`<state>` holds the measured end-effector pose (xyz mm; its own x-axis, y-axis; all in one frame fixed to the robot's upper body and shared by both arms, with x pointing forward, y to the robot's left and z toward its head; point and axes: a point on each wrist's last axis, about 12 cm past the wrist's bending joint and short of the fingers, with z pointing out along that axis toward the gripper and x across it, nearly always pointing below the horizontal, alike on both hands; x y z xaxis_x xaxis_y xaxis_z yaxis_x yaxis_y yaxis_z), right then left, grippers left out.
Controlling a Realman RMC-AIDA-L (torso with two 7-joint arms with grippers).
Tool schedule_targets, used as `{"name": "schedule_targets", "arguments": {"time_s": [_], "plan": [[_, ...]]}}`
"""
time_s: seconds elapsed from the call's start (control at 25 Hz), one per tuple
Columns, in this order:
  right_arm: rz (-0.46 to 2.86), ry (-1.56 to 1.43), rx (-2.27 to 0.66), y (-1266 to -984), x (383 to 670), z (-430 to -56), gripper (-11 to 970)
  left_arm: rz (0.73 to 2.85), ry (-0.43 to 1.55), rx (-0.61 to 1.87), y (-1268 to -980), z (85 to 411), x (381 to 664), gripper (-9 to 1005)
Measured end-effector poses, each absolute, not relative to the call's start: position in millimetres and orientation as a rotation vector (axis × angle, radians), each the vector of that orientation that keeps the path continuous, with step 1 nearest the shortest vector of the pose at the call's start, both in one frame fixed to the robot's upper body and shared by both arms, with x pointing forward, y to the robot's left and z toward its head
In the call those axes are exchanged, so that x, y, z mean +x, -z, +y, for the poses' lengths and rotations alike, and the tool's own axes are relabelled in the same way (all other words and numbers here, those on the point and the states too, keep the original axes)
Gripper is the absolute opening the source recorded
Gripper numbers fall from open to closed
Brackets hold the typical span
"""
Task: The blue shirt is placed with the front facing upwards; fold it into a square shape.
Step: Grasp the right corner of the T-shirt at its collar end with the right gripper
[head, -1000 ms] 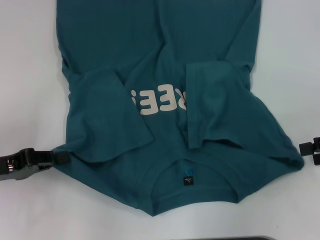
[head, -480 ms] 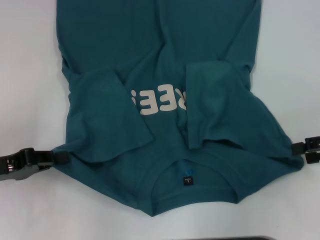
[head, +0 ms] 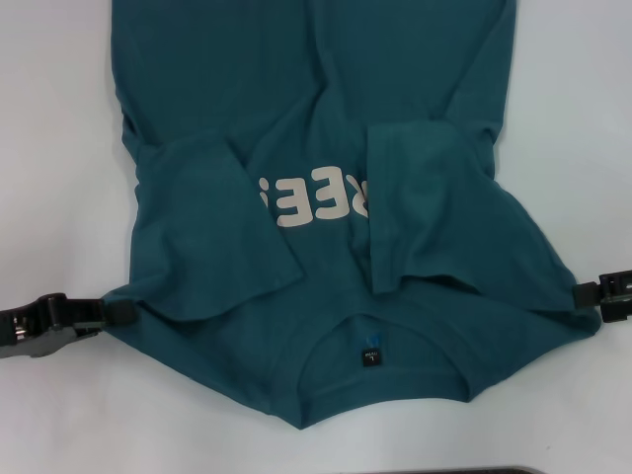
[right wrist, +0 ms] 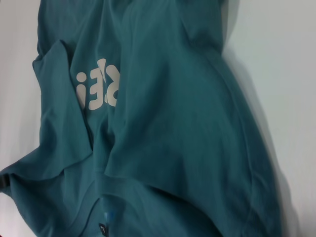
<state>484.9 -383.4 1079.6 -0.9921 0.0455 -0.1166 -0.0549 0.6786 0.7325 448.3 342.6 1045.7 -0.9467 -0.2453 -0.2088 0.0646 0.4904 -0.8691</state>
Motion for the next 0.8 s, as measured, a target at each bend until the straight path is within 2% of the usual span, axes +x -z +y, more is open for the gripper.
{"name": "schedule_targets", "arguments": {"time_s": [0.8], "plan": [[2.785,-1.188,-0.002,-1074.4,484.5,-380.3,915,2.434,1.438,-0.159,-1043.5,342.5,446.1,27]]}}
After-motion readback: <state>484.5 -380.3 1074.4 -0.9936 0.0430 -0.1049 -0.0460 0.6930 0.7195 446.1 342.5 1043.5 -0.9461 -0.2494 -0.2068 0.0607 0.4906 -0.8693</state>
